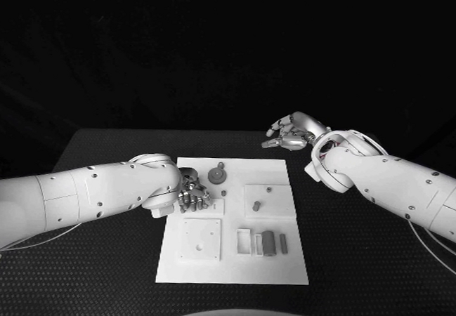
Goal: Assemble the parts on the task board
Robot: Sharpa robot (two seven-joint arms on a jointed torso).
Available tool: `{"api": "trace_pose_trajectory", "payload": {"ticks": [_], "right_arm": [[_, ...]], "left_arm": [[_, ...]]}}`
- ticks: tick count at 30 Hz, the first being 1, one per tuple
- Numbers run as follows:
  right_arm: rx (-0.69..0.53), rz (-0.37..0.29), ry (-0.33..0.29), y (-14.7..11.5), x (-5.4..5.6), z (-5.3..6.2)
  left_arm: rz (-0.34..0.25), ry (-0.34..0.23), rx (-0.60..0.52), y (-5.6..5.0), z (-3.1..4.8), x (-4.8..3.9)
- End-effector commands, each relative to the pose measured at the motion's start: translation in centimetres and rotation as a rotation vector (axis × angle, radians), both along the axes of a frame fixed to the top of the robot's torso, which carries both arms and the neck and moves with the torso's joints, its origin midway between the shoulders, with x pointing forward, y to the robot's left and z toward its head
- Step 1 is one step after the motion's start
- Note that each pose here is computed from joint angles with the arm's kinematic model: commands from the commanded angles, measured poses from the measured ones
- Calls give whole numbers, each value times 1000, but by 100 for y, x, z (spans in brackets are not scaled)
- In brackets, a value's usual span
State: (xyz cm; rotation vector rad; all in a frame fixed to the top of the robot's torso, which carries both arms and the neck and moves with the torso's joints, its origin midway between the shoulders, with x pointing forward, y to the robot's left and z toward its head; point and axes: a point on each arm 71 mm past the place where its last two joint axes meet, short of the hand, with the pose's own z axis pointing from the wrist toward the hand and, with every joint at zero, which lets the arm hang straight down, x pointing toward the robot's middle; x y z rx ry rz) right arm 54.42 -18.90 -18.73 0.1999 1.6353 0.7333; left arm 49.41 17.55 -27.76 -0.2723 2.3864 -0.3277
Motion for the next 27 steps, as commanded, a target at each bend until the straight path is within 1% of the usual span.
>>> {"api": "trace_pose_trajectory", "payload": {"ticks": [1,15,20,27], "right_arm": [[-1,12,7,12,-3,-2],[-2,13,9,14,-1,-6],[-2,14,10,18,0,-7],[-2,16,11,26,1,-9]], "left_arm": [[-19,7,-3,-30,-1,-8],[-20,3,-9,-32,0,-8],[-32,-26,3,-39,12,2],[-35,-35,2,-45,16,5]]}}
